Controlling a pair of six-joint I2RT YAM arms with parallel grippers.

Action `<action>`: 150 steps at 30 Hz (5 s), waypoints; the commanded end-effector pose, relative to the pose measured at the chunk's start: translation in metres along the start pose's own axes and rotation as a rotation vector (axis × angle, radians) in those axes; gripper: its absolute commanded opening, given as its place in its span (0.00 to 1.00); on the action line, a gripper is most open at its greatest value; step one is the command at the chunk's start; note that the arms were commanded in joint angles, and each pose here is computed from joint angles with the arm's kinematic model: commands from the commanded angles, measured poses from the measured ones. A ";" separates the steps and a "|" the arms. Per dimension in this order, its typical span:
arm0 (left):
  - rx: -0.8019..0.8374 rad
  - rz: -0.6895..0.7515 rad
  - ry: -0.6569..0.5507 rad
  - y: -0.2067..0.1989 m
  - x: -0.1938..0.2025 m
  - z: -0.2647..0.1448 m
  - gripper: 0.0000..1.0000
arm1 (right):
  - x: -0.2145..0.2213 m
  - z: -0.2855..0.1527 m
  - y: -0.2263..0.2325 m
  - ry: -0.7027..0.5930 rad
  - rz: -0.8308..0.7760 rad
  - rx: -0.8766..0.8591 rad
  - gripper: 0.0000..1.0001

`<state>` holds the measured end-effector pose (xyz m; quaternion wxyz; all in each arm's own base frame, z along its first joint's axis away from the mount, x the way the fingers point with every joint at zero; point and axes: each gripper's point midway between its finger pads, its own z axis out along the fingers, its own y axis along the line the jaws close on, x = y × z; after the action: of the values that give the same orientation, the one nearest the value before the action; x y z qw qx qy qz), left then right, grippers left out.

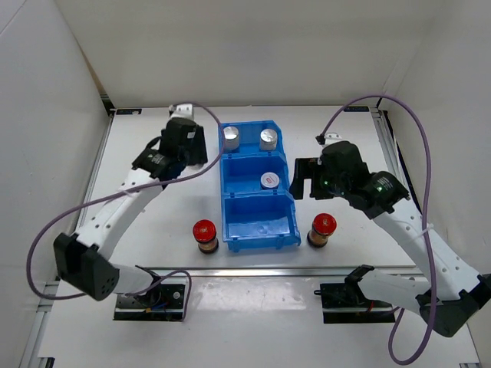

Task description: Organize the condiment bottles

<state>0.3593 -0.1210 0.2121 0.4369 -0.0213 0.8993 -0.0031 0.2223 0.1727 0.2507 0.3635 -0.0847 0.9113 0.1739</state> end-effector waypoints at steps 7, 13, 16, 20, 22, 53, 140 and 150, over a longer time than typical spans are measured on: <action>0.296 -0.010 -0.254 -0.095 -0.092 -0.052 0.23 | 0.013 0.001 -0.017 0.029 -0.029 0.073 1.00; 0.297 0.007 -0.135 -0.130 -0.055 -0.002 0.23 | 0.016 -0.017 -0.025 0.014 -0.029 0.093 1.00; 0.291 0.041 -0.082 -0.144 -0.034 0.019 0.23 | 0.018 -0.027 -0.028 0.001 -0.028 0.097 1.00; 0.283 0.073 -0.029 -0.159 -0.010 0.036 0.23 | 0.025 -0.028 -0.033 0.007 -0.030 0.110 1.00; 0.270 0.067 0.002 -0.161 0.001 0.048 0.23 | 0.032 -0.028 -0.039 0.032 -0.014 0.137 1.00; 0.101 0.121 0.106 -0.143 0.024 0.067 1.00 | 0.117 0.005 -0.072 0.322 0.217 0.396 1.00; 0.297 0.005 0.319 -0.052 0.148 -0.112 1.00 | 0.013 0.026 0.038 0.055 -0.094 0.168 1.00; 0.120 -0.040 0.346 -0.020 0.164 -0.110 1.00 | 0.032 0.013 0.015 0.044 -0.087 0.187 1.00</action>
<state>0.1742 -0.1623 0.1475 0.2672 0.0138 0.9592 -0.0910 0.2030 0.2006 0.2260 0.3527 -0.0976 0.9266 0.0870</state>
